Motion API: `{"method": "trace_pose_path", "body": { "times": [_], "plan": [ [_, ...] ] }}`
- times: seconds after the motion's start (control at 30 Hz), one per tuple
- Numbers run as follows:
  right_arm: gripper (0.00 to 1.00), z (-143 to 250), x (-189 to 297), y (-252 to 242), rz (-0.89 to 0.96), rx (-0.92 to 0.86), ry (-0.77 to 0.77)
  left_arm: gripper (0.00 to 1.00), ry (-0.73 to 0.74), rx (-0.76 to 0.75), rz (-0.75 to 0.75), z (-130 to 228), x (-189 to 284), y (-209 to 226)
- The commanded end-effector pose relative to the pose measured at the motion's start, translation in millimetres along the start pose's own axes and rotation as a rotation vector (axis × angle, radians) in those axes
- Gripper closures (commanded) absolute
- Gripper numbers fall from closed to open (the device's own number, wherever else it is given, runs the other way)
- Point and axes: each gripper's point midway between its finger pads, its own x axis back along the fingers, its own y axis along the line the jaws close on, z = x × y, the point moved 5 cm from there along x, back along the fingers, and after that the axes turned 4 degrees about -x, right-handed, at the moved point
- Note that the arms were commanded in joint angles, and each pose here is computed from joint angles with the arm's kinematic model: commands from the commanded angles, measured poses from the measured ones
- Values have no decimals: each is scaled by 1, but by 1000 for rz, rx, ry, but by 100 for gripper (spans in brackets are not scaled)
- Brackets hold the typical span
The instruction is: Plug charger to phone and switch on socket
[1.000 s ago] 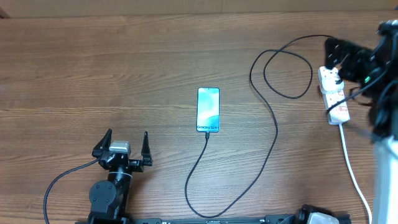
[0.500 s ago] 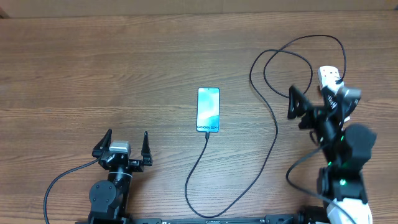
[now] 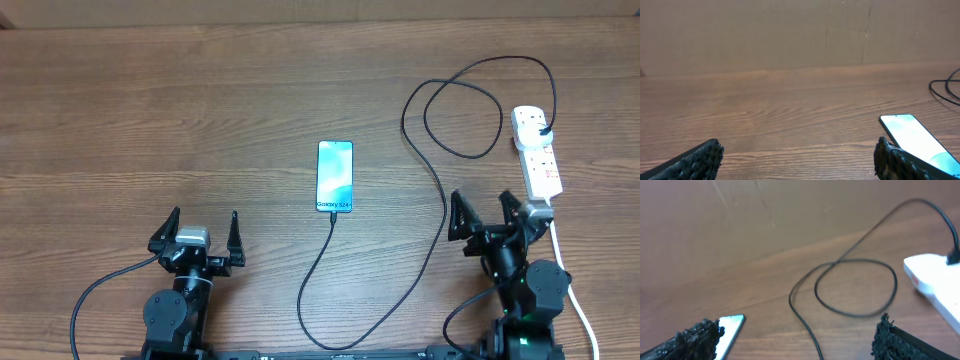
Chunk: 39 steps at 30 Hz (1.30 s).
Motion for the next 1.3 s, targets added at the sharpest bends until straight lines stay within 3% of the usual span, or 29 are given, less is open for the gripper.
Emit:
{"method": "trace_pose_path", "body": {
  "times": [0.0, 0.4, 0.93, 1.27],
  "plan": [
    [0, 4, 4, -1, 17, -3, -3, 1, -10, 3, 1, -1, 0, 0],
    [0, 29, 9, -11, 76, -35, 115, 0, -10, 3, 1, -1, 0, 0],
    [0, -12, 24, 10, -7, 41, -123, 0, -9, 3, 1, -1, 0, 0],
    [0, -9, 23, 16, -38, 42, -111, 1, -9, 3, 1, -1, 0, 0]
  ]
}}
